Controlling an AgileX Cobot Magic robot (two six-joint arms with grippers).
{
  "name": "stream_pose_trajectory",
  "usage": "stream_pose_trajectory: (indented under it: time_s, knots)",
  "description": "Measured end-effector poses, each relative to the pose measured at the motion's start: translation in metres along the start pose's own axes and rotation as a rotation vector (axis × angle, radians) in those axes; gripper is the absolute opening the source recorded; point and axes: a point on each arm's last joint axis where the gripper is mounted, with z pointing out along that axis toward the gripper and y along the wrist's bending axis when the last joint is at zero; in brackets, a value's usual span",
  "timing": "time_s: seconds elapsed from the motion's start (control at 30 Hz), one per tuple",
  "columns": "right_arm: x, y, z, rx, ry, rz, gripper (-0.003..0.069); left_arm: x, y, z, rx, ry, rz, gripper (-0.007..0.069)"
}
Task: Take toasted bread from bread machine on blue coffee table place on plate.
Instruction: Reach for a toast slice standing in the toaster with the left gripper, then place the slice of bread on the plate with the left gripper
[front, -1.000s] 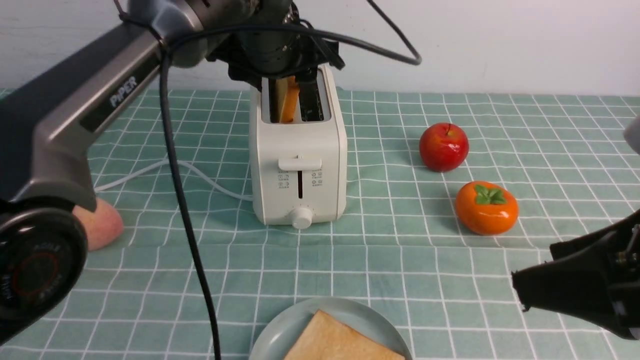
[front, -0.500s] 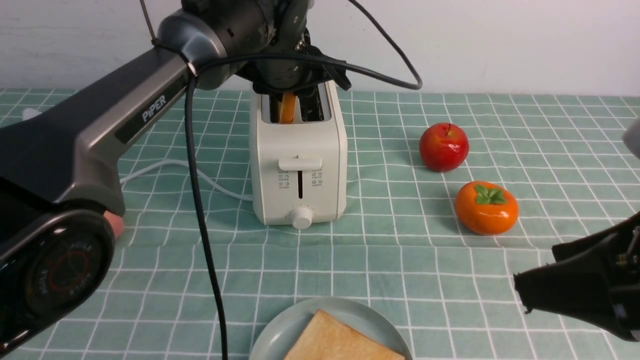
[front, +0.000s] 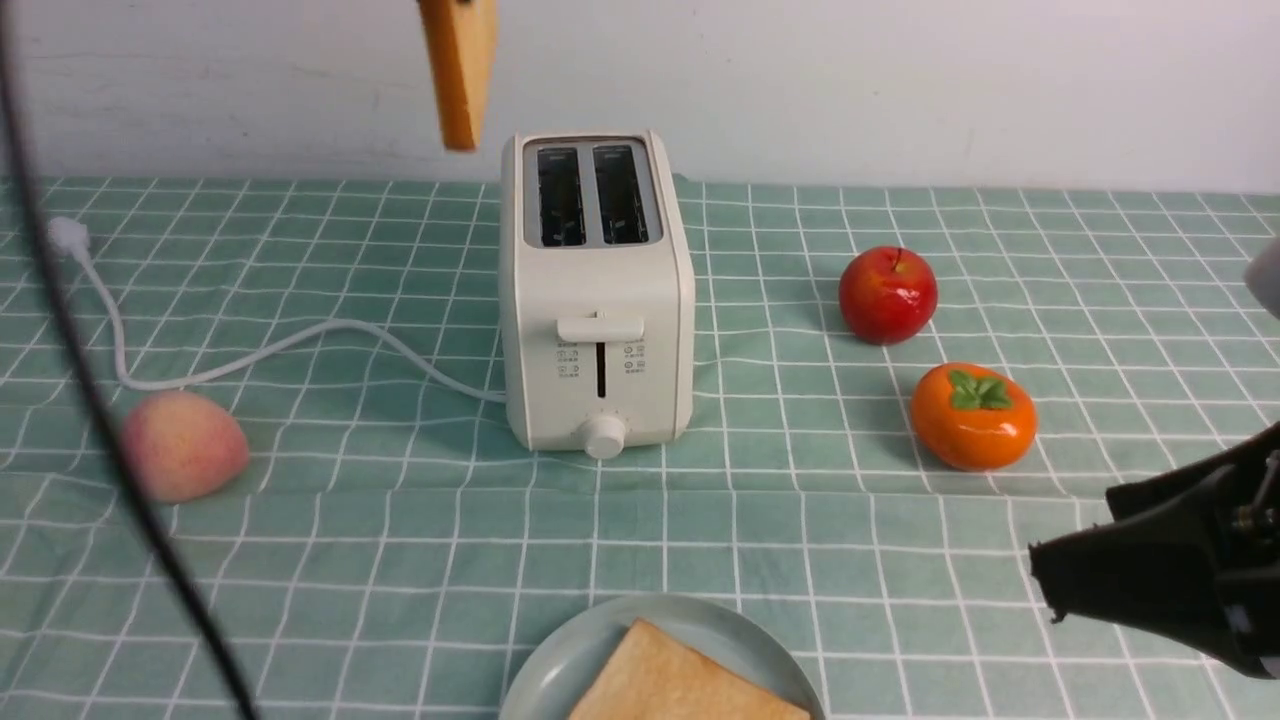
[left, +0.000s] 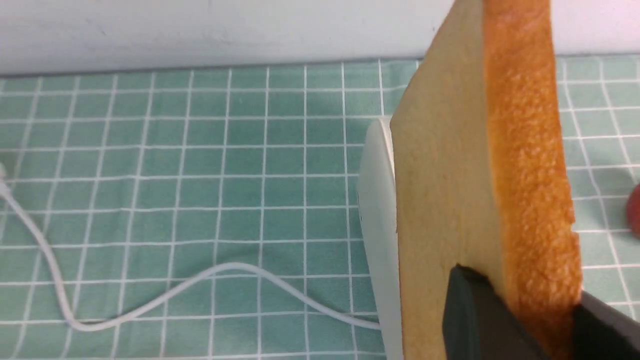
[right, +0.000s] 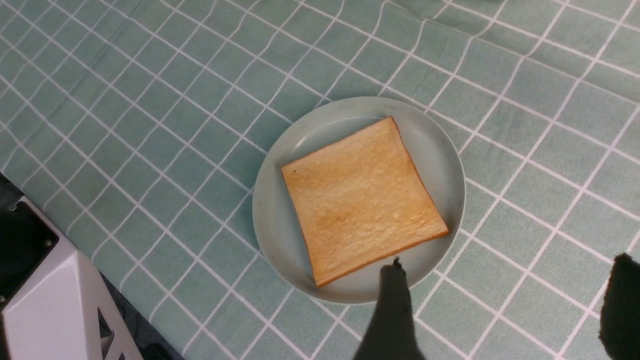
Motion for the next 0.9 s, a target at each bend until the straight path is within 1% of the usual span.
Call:
stream_pose_trajectory:
  time_s: [0.03,0.07,0.13,0.17,0.2,0.23,0.27,0.3,0.33,0.37,0.43,0.5,0.57,0.7,0.73,0.77,0.9]
  knots:
    - [-0.001,-0.001,0.000,0.006,-0.006,-0.002,0.0519,-0.003,0.007,-0.032,0.040,-0.024,0.017,0.0095]
    - [-0.001,-0.001,0.000,0.009,-0.014,-0.002,0.0519,-0.004,0.011,-0.052,0.082,-0.042,0.038,0.0095]
    - [-0.002,-0.001,0.000,0.014,-0.020,-0.004,0.0519,0.001,0.015,-0.083,0.173,-0.056,0.086,0.0095]
    - [-0.002,-0.001,0.000,0.015,-0.020,-0.004,0.0519,0.003,0.015,-0.084,0.182,-0.049,0.092,0.0095]
    - [-0.002,-0.002,0.000,0.017,-0.020,-0.006,0.0519,0.014,0.015,-0.106,0.291,-0.031,0.133,0.0095]
    - [-0.002,-0.002,0.000,0.018,-0.019,-0.006,0.0519,0.024,0.014,-0.109,0.340,0.003,0.155,0.0095]
    - [-0.002,-0.002,0.000,0.018,-0.020,-0.006,0.0519,0.033,0.012,-0.117,0.410,0.029,0.169,0.0095]
    - [-0.002,-0.002,0.000,0.018,-0.020,-0.006,0.0519,0.043,0.010,-0.115,0.451,0.067,0.194,0.0095]
    - [-0.002,-0.002,0.000,0.018,-0.020,-0.006,0.0519,0.056,0.006,-0.115,0.525,0.119,0.216,0.0095]
    - [-0.002,-0.002,0.000,0.018,-0.020,-0.006,0.0519,0.075,0.000,-0.114,0.633,0.189,0.232,0.0095]
    - [-0.002,-0.002,0.000,0.018,-0.020,-0.006,0.0518,0.104,-0.008,-0.097,0.745,0.311,0.259,0.0095]
    - [-0.002,-0.002,0.000,0.020,-0.025,-0.006,0.0519,0.138,-0.017,-0.074,0.848,0.439,0.248,0.0095]
    - [-0.003,-0.002,0.000,0.023,-0.029,-0.007,0.0519,0.166,-0.022,-0.048,0.886,0.526,0.187,0.0095]
    - [-0.003,-0.002,0.000,0.026,-0.033,-0.008,0.0519,0.222,-0.027,0.009,0.862,0.639,0.046,0.0095]
    - [-0.003,-0.002,0.000,0.026,-0.033,-0.008,0.0519,0.225,-0.027,0.011,0.864,0.650,0.044,0.0094]
    - [-0.003,-0.002,0.000,0.026,-0.033,-0.008,0.0519,0.245,-0.027,0.028,0.855,0.673,0.004,0.0094]
    - [-0.003,-0.002,0.000,0.026,-0.033,-0.008,0.0519,0.268,-0.026,0.047,0.835,0.692,-0.043,0.0092]
